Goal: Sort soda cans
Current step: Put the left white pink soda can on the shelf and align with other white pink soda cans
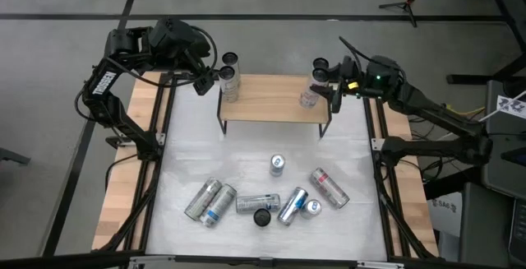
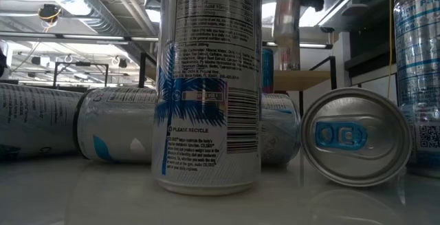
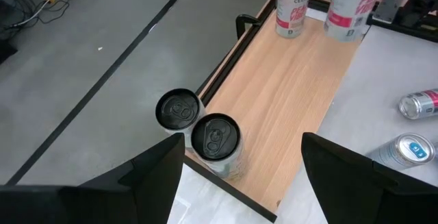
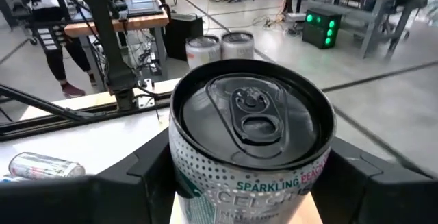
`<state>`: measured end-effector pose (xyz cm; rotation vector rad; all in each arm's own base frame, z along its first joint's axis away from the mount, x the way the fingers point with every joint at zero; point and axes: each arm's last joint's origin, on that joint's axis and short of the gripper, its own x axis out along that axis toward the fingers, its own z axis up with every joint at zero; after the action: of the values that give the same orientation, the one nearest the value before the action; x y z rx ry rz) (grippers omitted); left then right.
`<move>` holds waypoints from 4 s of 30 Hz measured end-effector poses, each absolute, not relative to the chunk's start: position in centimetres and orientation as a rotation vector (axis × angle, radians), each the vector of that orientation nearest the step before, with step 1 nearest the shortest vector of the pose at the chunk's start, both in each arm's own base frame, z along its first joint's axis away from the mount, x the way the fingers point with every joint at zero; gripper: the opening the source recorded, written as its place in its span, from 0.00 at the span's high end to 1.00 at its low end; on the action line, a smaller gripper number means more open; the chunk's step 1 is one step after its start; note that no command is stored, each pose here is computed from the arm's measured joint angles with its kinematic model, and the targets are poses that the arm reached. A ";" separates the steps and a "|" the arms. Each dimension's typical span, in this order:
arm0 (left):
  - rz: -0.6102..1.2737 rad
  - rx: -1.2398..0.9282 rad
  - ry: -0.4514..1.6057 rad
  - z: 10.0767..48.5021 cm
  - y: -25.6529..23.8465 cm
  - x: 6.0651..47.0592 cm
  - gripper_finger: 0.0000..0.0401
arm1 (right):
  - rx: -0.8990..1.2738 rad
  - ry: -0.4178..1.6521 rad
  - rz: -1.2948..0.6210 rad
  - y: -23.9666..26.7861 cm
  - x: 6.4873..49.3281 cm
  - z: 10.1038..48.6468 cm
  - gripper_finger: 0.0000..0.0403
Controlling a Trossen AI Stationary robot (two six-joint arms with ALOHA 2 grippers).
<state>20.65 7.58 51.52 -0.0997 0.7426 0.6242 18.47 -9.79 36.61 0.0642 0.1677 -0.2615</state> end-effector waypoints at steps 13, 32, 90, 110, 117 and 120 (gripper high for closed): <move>0.624 -0.100 0.743 51.5 7.6 20.6 0.29 | 0.037 0.267 -0.259 -10.8 18.2 32.5 0.38; 0.624 -0.101 0.743 51.5 7.6 20.7 0.29 | -0.009 0.322 -0.336 -11.0 18.1 31.4 0.38; 0.625 -0.122 0.737 51.5 7.6 20.7 0.29 | -0.087 0.152 -0.402 -8.8 14.3 34.7 0.07; 0.626 -0.124 0.736 51.5 7.6 20.7 0.29 | 0.076 0.061 0.038 -5.8 13.7 35.6 0.07; 0.626 -0.125 0.736 51.5 7.6 20.7 0.29 | 0.086 0.101 0.139 -3.4 15.4 35.2 0.07; 0.626 -0.125 0.736 51.5 7.6 20.7 0.29 | 0.091 0.153 0.120 -2.6 16.2 34.6 0.07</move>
<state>20.66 7.56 51.51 -0.1248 0.7361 0.6260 16.23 -2.62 34.55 0.0912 0.1526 0.1195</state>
